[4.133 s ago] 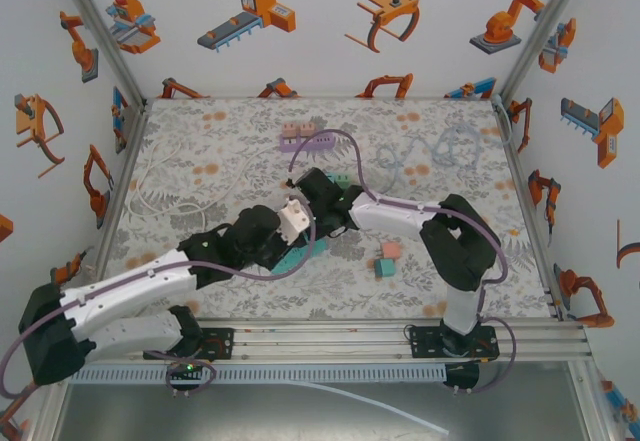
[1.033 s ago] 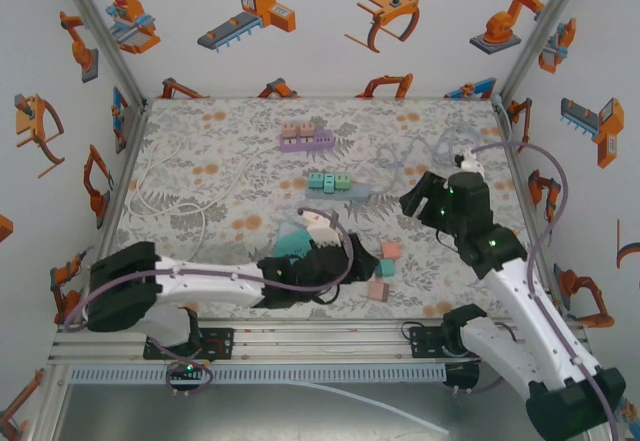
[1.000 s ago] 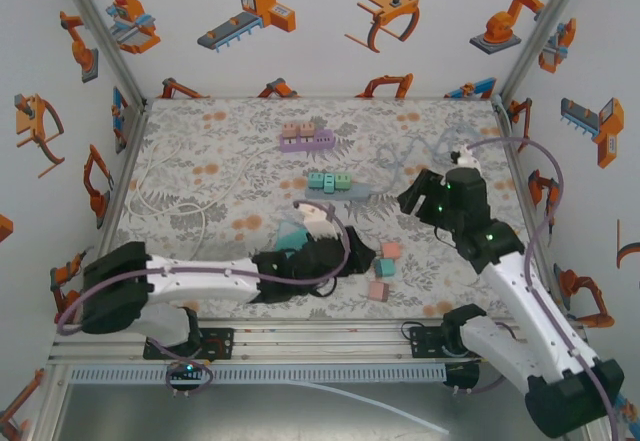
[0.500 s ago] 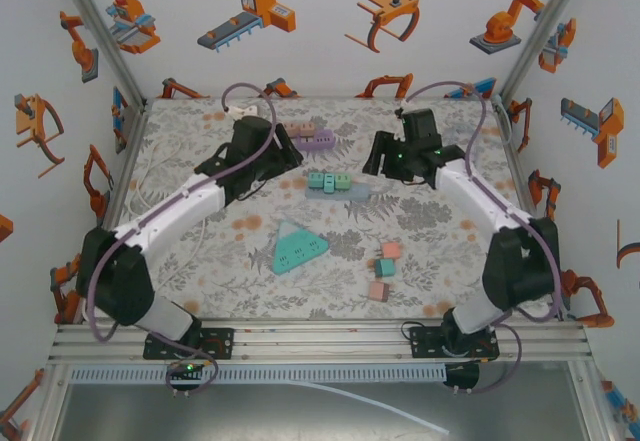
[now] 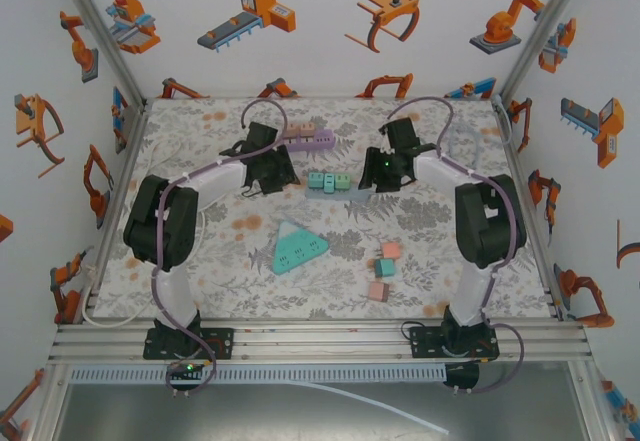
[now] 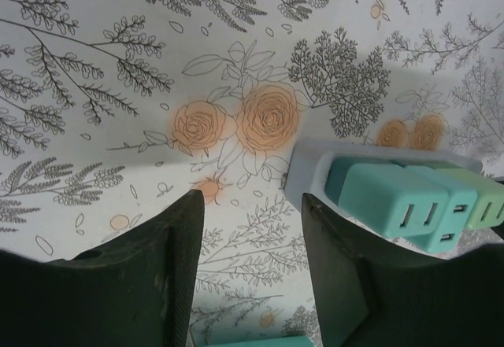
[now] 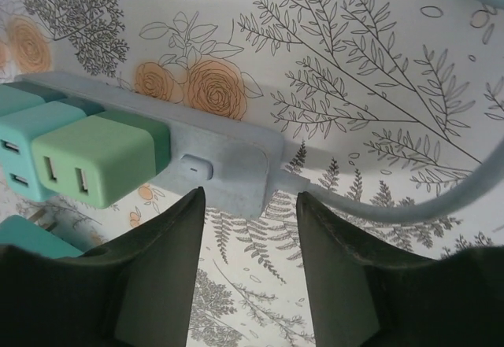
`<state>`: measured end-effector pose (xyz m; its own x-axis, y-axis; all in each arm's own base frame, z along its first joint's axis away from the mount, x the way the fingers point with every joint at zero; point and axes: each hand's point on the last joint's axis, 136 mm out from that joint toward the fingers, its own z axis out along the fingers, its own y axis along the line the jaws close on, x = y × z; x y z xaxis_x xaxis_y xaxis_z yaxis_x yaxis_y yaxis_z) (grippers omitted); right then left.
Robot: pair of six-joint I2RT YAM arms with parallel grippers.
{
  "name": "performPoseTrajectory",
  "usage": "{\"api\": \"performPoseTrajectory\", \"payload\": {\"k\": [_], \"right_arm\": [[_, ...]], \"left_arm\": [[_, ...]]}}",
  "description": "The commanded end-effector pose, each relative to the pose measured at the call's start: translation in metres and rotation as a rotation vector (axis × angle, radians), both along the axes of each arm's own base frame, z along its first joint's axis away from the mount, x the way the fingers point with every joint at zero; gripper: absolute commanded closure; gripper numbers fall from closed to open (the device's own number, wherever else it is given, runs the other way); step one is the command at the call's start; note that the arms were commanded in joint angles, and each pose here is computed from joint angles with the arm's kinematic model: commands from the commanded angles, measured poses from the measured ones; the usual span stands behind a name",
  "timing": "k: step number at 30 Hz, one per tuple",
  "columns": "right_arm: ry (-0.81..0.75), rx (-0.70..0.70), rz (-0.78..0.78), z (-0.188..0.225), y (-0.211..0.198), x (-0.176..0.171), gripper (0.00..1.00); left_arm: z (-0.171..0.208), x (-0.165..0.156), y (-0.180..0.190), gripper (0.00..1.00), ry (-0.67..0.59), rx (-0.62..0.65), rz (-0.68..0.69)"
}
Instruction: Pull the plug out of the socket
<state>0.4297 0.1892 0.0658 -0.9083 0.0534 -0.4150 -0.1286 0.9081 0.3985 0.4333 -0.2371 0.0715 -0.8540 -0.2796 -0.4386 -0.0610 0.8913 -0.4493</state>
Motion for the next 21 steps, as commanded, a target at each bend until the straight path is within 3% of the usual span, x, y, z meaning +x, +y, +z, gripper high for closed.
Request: {"api": "performPoseTrajectory", "payload": {"k": [1, 10, 21], "right_arm": [[-0.057, 0.019, 0.050, 0.006, 0.006, 0.011, 0.55], [-0.004, 0.048, 0.090, -0.017, 0.013, 0.001, 0.59], [0.048, 0.119, 0.177, -0.022, 0.038, -0.011, 0.64]], "left_arm": [[-0.001, 0.007, -0.007, 0.51, -0.022, -0.058, -0.032], [-0.024, 0.005, -0.030, 0.56, 0.040, -0.192, -0.099], [-0.030, -0.005, -0.026, 0.62, 0.082, -0.272, -0.070]]}}
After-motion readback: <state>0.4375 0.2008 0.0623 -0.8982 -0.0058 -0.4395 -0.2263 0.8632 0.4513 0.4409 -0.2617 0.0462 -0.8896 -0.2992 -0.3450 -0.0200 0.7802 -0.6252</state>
